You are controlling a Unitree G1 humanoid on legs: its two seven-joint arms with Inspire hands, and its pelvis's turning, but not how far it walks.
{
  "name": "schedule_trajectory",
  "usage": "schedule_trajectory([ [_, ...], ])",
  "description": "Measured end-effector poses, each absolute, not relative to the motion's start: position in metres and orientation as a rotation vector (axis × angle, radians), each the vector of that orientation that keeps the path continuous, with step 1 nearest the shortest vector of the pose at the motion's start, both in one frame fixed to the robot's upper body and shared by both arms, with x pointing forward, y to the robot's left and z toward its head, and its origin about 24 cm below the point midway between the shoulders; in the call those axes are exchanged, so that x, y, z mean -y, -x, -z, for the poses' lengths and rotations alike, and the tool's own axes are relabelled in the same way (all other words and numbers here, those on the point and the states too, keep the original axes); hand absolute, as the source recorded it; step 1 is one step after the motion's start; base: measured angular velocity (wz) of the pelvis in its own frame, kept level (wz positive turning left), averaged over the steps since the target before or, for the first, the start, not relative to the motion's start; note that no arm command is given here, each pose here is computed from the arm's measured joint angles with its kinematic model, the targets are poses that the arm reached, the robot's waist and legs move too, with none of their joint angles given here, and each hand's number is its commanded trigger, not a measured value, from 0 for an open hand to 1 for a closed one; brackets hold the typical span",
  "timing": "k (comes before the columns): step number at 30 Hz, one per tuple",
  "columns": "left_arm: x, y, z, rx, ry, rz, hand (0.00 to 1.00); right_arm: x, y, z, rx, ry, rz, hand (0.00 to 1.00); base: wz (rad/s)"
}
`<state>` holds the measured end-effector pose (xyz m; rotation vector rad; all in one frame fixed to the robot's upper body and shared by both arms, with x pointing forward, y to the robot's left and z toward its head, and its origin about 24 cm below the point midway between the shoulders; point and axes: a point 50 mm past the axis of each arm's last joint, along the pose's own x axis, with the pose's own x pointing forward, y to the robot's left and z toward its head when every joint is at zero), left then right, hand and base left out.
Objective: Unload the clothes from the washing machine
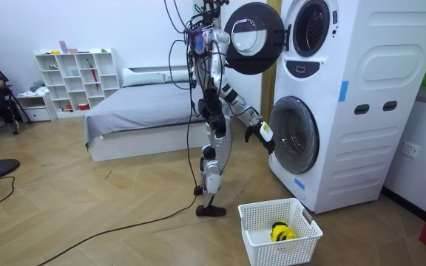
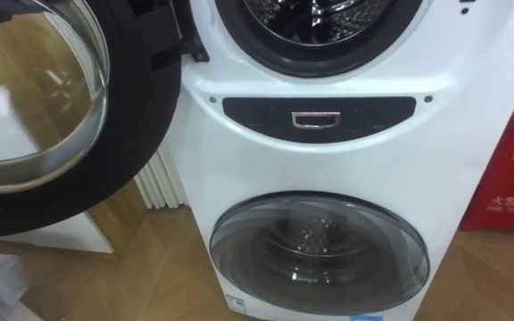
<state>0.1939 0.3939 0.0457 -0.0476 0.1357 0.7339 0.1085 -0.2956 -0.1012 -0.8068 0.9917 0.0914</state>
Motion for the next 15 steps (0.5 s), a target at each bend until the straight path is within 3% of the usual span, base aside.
schedule_trajectory([
  [8, -0.39, -0.205, -0.058, -0.136, -0.019, -0.661, 0.0, 0.294, -0.108, 0.103, -1.002, 0.797, -0.104, 0.0, 0.08],
  [15, -0.357, -0.235, -0.071, -0.141, -0.231, -0.516, 0.0, 0.292, -0.119, 0.105, -1.003, 0.776, -0.132, 0.0, 0.19],
])
